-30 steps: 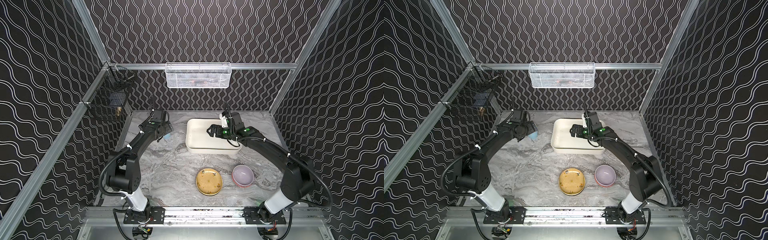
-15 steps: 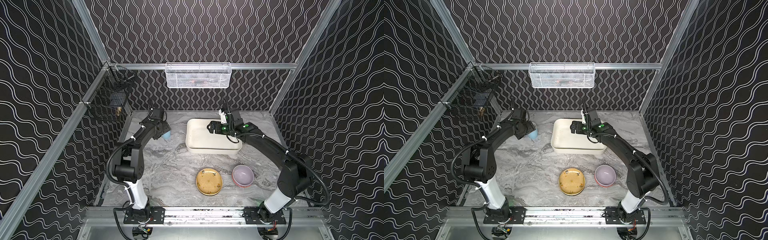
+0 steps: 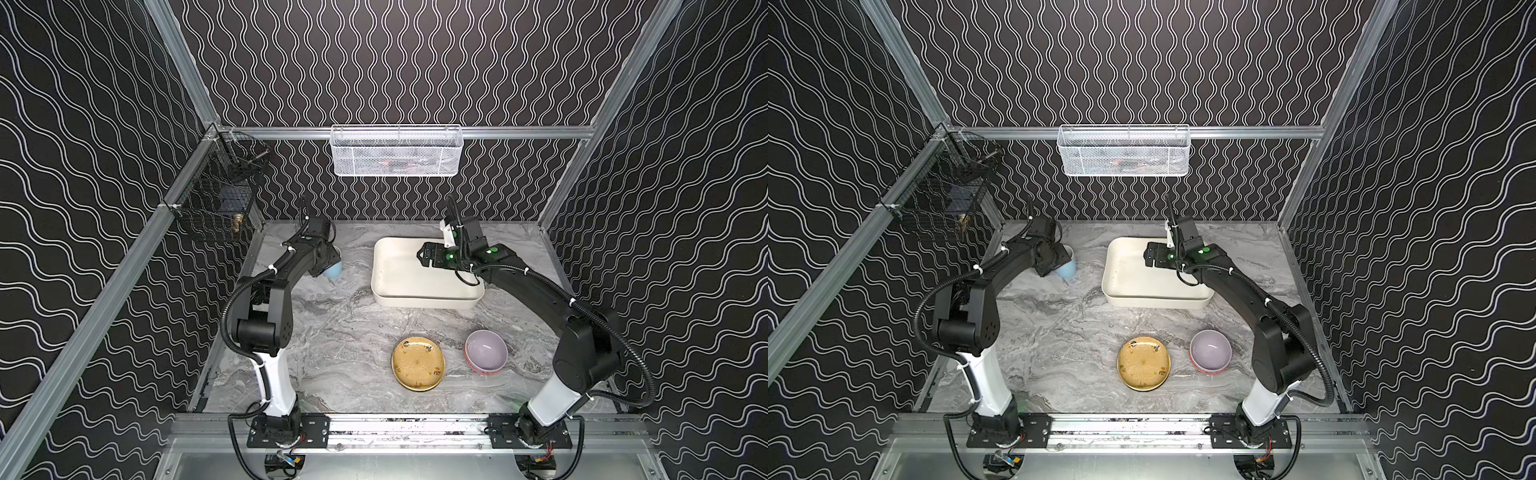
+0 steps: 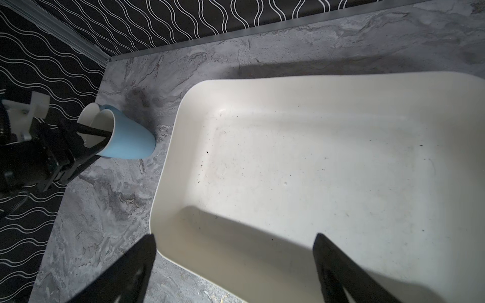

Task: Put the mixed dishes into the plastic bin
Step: 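Grasp the light-blue mug rim with the left gripper and lift it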

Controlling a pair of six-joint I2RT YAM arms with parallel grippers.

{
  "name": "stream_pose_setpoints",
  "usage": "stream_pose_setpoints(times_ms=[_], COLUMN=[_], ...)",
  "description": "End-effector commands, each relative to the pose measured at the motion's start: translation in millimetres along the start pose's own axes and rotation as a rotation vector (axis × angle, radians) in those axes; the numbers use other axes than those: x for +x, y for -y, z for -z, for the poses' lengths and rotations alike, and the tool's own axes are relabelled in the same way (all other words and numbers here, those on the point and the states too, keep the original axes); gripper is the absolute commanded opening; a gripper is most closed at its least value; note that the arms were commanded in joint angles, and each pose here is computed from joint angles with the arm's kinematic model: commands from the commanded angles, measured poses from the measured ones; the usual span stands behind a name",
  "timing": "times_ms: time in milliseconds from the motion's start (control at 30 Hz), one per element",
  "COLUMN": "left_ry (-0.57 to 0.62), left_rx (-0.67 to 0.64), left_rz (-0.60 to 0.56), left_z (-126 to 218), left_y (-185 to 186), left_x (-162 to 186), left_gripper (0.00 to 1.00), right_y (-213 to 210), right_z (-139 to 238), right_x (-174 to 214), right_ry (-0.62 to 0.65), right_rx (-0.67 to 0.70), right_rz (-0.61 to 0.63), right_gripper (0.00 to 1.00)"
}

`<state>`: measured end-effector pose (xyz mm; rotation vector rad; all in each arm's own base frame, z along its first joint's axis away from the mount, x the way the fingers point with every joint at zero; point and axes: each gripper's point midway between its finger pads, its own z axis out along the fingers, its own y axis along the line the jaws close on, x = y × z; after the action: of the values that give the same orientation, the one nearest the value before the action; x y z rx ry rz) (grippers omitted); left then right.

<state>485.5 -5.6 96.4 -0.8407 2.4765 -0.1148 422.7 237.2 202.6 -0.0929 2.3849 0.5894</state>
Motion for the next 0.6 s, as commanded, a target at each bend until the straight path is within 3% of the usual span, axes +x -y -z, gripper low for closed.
stream_pose_setpoints(times_ms=[0, 167, 267, 400, 500, 567], left_ry=[-0.01, -0.032, -0.044, -0.062, -0.08, -0.081], left_rx=[0.003, 0.003, 0.016, 0.025, 0.035, 0.044], left_rz=[0.004, -0.01, -0.015, -0.034, -0.048, -0.056], left_z=[-0.6, -3.8, -4.4, -3.7, -2.5, 0.8], left_y=[0.8, 2.5, 4.5, 5.1, 6.4, 8.3], left_x=[0.1, 2.4, 4.7, 8.7, 12.6, 12.3], left_gripper=[0.55, 0.33, 0.32, 0.25, 0.14, 0.13], right_y=[4.8, 7.3, 9.4, 14.6, 12.7, 11.5], right_z=[-1.5, -2.3, -2.6, -3.2, -1.3, 0.7], right_x=[1.6, 2.5, 1.6, 2.3, 2.6, 2.5], right_ry=[-0.007, -0.013, -0.008, -0.015, -0.015, -0.011], right_rx=[0.014, 0.006, 0.009, 0.025, 0.014, 0.006], right_rz=[0.007, -0.005, -0.012, -0.016, -0.019, -0.021], right_gripper=[0.95, 0.95, 0.96, 0.96, 0.96, 0.96])
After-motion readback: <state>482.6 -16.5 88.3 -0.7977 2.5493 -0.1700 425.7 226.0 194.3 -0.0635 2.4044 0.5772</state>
